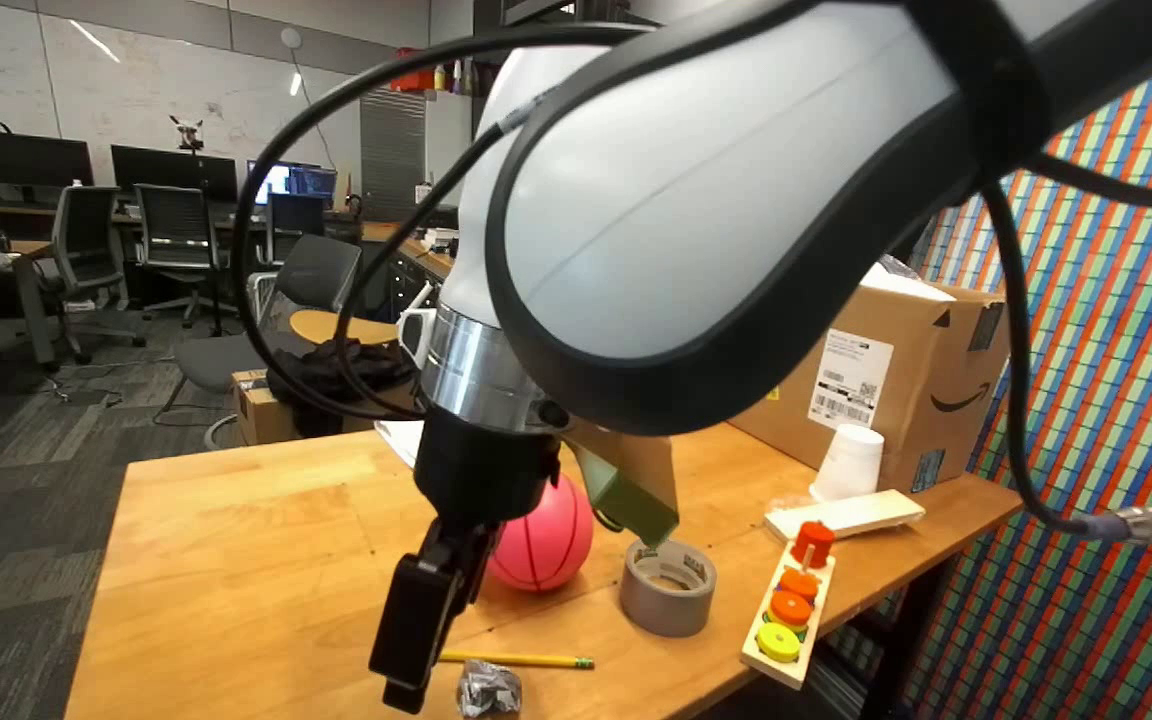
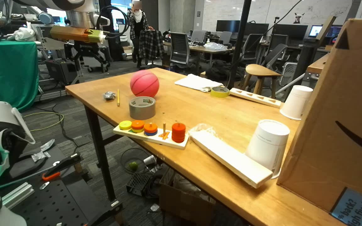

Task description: Push the ball to the right

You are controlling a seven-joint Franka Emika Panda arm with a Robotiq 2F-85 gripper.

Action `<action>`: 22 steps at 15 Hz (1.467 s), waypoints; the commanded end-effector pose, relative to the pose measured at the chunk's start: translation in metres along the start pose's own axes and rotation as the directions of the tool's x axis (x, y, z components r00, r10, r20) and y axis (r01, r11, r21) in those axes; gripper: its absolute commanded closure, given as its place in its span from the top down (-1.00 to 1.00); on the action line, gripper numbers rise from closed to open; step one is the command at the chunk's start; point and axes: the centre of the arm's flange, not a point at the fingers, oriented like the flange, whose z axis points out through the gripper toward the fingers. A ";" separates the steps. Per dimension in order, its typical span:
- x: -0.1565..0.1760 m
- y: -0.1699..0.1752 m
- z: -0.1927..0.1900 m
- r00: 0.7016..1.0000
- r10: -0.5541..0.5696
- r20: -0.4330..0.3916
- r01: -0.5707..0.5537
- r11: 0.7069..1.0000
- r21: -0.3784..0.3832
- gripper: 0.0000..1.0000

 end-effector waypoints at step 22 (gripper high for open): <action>0.057 0.013 0.015 0.976 0.172 0.135 -0.169 0.985 -0.033 1.00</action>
